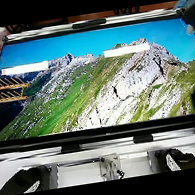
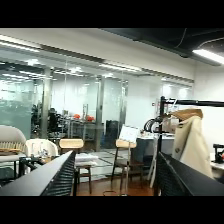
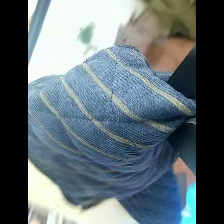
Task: Fold the shirts.
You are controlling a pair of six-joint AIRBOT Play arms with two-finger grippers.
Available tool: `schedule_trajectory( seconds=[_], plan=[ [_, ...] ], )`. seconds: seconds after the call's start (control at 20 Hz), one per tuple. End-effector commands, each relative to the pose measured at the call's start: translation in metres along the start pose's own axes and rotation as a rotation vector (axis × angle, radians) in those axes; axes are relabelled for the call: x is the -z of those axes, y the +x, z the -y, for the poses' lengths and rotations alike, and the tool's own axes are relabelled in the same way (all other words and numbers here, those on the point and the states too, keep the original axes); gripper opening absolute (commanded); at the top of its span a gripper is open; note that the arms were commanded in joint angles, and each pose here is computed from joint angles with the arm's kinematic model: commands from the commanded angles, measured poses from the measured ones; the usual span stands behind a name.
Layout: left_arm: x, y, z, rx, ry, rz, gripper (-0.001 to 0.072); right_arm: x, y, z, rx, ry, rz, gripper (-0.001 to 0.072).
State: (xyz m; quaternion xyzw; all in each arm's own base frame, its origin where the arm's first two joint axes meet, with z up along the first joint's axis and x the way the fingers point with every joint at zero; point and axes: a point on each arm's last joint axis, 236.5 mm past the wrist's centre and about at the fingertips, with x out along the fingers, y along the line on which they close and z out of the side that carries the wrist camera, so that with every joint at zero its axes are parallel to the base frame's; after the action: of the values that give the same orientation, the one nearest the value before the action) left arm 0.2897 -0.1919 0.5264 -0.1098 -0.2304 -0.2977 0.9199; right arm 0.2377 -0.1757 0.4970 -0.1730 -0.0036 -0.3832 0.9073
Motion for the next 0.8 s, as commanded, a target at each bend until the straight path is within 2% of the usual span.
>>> schedule_trajectory(
  seconds=[0.0,0.15,0.35,0.45,0.75],
  plan=[
    [-0.003,-0.002,-0.013,-0.034,0.019,0.006,0.0593,0.012,0.032,0.011,0.092,0.060,-0.013,0.0106],
    [-0.004,-0.002,-0.016,-0.042,0.024,0.008,0.0592,0.033,0.088,0.004,0.126,0.112,-0.005,0.0106],
    [-0.003,-0.002,-0.017,-0.042,0.024,0.006,0.0592,0.058,0.128,0.019,0.184,0.019,-0.012,0.0105],
    [-0.003,-0.001,-0.016,-0.042,0.023,0.004,0.0591,0.074,0.135,0.042,0.240,-0.002,-0.045,0.0106],
    [0.015,0.000,-0.011,-0.015,-0.009,-0.059,0.0591,0.071,0.132,0.117,0.364,0.020,0.053,0.0106]
  ],
)
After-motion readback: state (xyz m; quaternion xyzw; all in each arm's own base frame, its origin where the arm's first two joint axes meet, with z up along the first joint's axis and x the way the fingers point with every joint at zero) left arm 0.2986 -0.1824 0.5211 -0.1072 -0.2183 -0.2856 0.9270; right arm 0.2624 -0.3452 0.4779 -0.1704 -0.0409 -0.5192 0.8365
